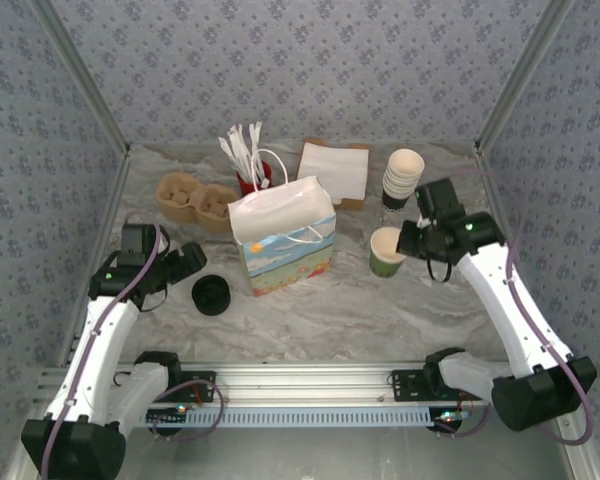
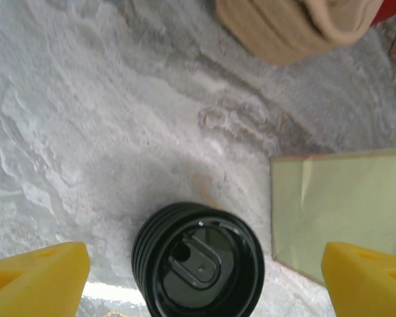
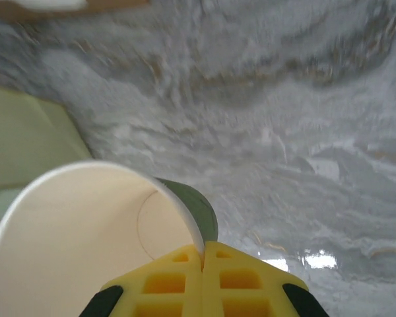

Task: Pack the takeout coffee

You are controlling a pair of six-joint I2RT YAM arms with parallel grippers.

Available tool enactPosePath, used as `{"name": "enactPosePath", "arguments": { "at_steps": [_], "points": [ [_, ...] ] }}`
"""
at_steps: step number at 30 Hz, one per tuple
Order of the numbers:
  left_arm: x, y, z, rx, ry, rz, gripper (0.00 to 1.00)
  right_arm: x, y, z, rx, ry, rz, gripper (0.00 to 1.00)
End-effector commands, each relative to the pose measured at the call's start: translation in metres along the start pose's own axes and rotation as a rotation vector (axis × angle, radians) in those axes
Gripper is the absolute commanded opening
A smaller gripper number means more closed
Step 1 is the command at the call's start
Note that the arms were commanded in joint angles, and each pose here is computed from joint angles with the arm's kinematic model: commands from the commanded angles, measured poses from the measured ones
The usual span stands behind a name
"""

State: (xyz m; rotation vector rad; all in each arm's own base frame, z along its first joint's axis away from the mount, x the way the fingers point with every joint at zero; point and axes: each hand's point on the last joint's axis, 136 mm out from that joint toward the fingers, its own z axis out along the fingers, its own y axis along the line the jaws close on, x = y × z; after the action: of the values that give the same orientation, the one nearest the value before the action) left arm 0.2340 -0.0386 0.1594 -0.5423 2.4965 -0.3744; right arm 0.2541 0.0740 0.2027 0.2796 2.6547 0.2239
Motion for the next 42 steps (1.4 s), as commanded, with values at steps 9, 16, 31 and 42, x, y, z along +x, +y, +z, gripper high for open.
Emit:
{"name": "enactPosePath", "arguments": {
  "at_steps": [9,16,31,42],
  "points": [
    [0.035,0.006,0.028,-0.057,0.043,-0.056,0.73,0.015,0.005,0.060,-0.035,-0.070,0.034,0.02],
    [0.060,0.023,0.046,-0.159,0.139,-0.049,0.61,0.018,0.006,0.077,-0.022,-0.066,0.024,0.01],
    [0.067,0.023,0.053,-0.166,0.172,-0.015,0.37,0.017,0.012,0.081,0.001,-0.055,-0.017,0.22],
    [0.068,0.022,0.053,-0.166,0.179,-0.011,0.29,0.005,0.014,0.057,0.006,-0.083,-0.031,0.34]
  ]
}}
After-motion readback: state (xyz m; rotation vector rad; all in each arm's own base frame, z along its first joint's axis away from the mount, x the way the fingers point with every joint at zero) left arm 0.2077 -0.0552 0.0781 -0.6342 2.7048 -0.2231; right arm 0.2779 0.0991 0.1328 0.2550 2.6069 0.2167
